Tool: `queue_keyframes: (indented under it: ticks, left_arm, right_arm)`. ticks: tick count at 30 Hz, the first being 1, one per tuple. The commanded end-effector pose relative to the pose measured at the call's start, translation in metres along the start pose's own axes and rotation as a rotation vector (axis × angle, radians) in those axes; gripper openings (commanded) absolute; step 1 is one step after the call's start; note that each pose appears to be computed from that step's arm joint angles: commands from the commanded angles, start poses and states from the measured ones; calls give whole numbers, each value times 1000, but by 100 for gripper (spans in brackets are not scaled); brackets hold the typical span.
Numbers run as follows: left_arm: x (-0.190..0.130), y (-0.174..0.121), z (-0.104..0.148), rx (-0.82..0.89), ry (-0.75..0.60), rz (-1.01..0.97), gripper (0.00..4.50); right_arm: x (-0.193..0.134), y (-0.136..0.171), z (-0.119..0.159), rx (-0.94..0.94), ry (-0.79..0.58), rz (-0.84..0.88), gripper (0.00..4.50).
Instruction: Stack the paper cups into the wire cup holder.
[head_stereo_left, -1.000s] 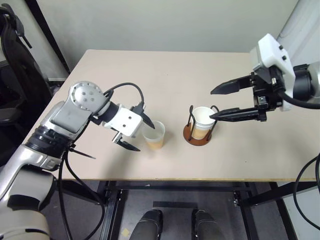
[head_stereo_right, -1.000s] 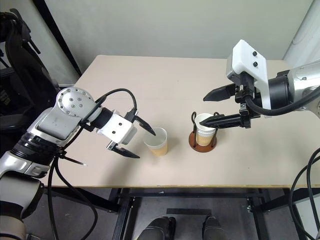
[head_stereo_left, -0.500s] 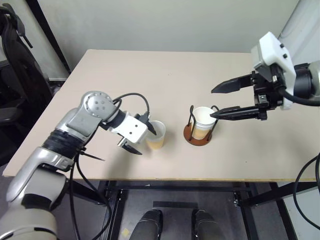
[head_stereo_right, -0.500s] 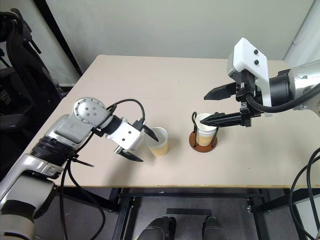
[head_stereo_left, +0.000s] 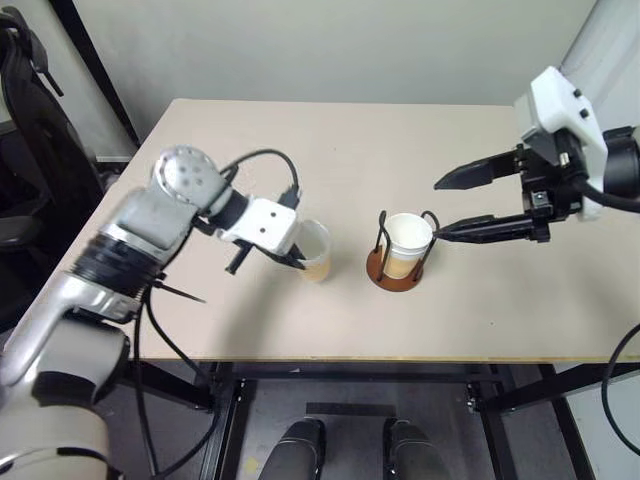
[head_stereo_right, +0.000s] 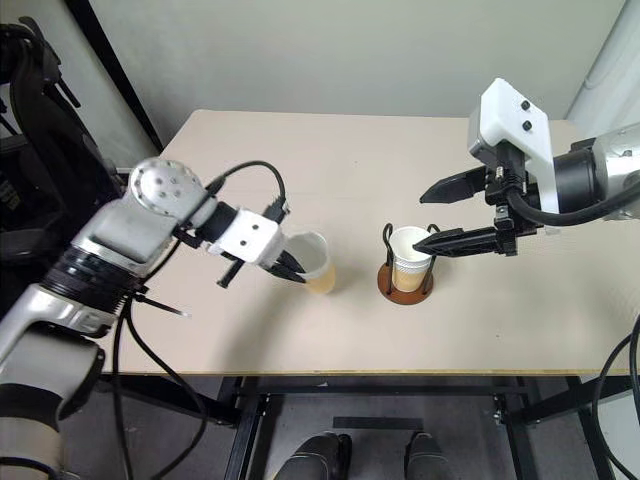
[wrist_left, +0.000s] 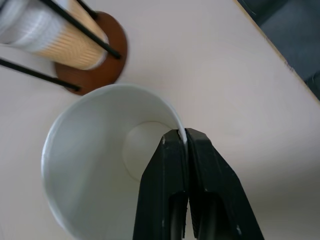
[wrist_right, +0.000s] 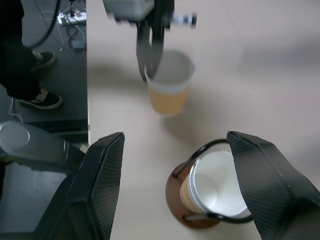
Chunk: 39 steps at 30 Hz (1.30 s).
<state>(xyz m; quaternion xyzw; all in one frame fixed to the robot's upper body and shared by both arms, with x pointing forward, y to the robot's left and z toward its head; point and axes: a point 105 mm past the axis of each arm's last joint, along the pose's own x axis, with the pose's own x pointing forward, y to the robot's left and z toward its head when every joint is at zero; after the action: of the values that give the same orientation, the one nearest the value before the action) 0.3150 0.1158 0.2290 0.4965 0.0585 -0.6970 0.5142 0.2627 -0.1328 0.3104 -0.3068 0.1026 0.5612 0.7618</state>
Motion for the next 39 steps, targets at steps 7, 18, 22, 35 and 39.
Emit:
queue_keyframes:
  ticks: [7,18,22,35,39]
  left_arm:
    - [-38,26,63,-30,-155,-5,5]
    - [-48,79,95,65,-172,72,5]
    - [-37,91,101,88,-181,60,5]
    - [-3,113,113,147,-182,22,5]
    - [6,114,116,159,-195,4,5]
  right_arm:
    - [-16,-20,-13,-4,37,-68,339]
    - [-35,-31,-34,27,116,-117,339]
    - [-44,-29,-30,19,123,-138,339]
    - [-71,-14,9,-36,87,-261,339]
    - [-75,-8,21,-52,63,-288,339]
